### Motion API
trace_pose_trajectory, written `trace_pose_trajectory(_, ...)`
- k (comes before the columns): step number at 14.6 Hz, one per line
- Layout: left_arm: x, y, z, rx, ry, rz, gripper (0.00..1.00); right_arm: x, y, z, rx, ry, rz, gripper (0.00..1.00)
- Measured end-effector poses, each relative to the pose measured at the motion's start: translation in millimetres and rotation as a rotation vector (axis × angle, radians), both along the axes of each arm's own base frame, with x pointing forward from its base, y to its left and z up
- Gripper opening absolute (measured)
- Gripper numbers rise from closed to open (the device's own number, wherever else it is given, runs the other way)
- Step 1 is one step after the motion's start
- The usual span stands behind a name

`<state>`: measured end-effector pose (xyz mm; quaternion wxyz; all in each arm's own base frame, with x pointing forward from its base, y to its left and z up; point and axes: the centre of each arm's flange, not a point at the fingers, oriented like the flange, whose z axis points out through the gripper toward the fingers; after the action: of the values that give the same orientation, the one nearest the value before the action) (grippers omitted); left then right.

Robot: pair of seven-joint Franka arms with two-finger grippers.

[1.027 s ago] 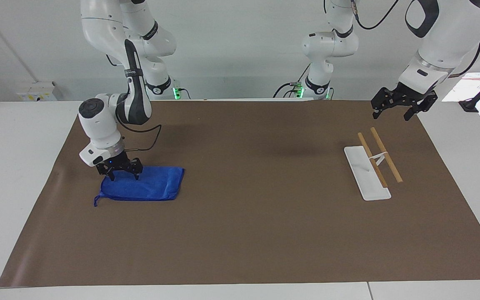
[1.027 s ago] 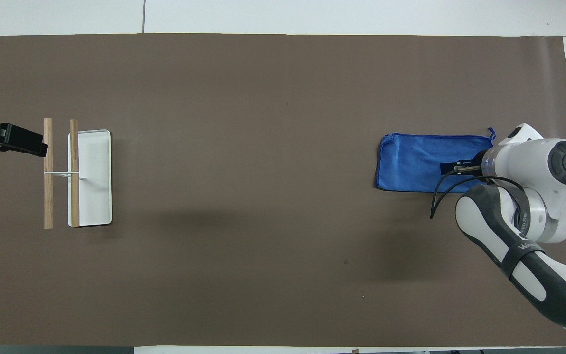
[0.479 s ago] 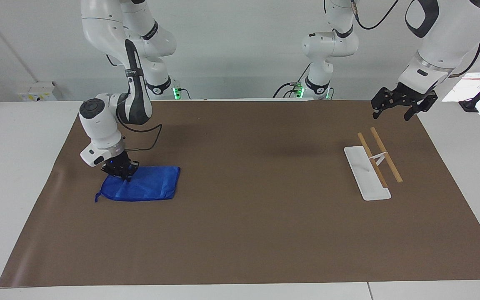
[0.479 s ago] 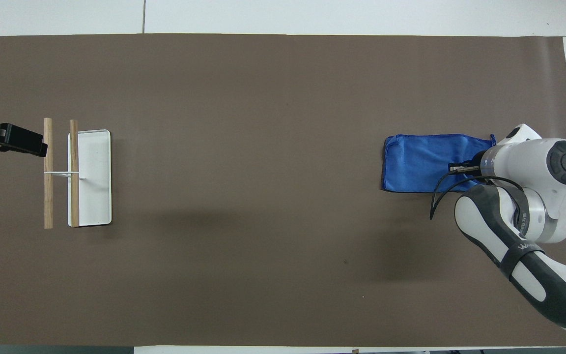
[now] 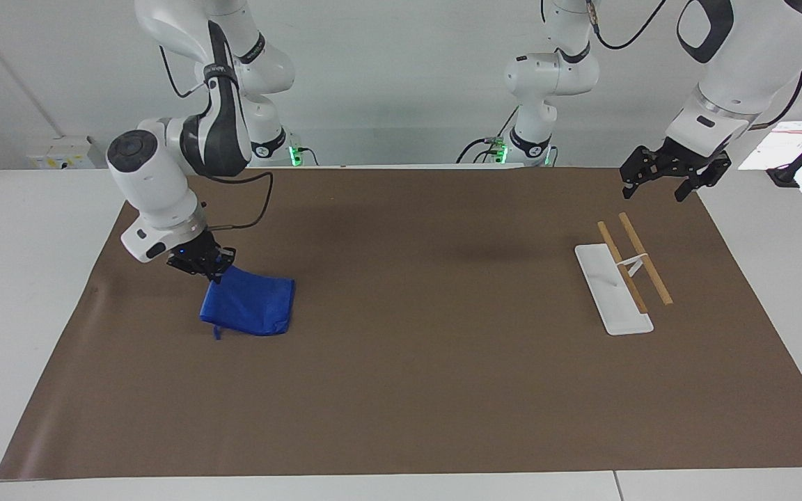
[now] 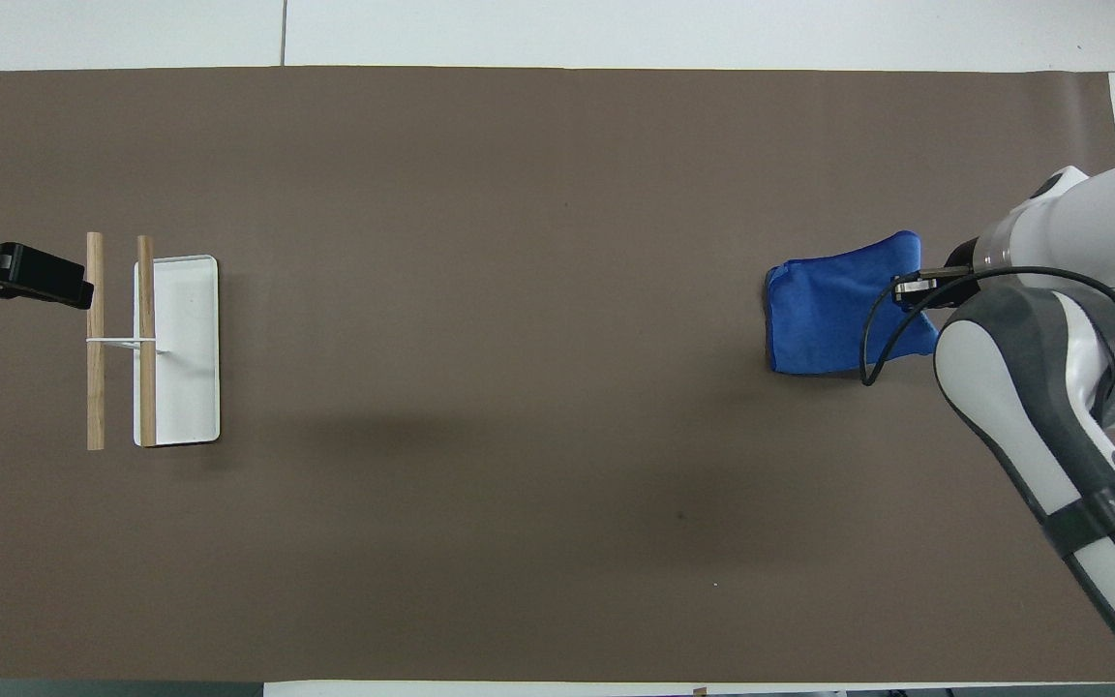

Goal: Right arm passes towel to left arm to hang
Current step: 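Lift the towel with the right gripper and carry it toward the left gripper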

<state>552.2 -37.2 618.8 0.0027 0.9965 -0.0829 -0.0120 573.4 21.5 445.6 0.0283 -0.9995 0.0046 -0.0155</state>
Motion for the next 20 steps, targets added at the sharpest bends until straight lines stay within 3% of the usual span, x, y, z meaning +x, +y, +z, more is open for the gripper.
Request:
trace_pose_trajectory(7,-0.1,0.1,-0.3,0.000,0.001,0.000,1.00,-4.7,112.3,77.1,0.305,-0.093,-0.059,0.03)
trace_pose_trajectory(14,-0.5,-1.8,-0.7,0.000,0.004,-0.003,1.00,-26.9,257.5,106.3,0.625,-0.188,-0.236,0.03)
trace_pose_trajectory(16,-0.7,-4.3,-0.7,-0.001,0.004,-0.008,1.00,-34.7,283.5,110.2,0.719,-0.186,-0.317,0.03)
trace_pose_trajectory(20,-1.6,-14.6,-2.9,-0.078,0.019,0.063,1.00,-52.2,317.5,113.9,0.874,-0.129,-0.402,0.03)
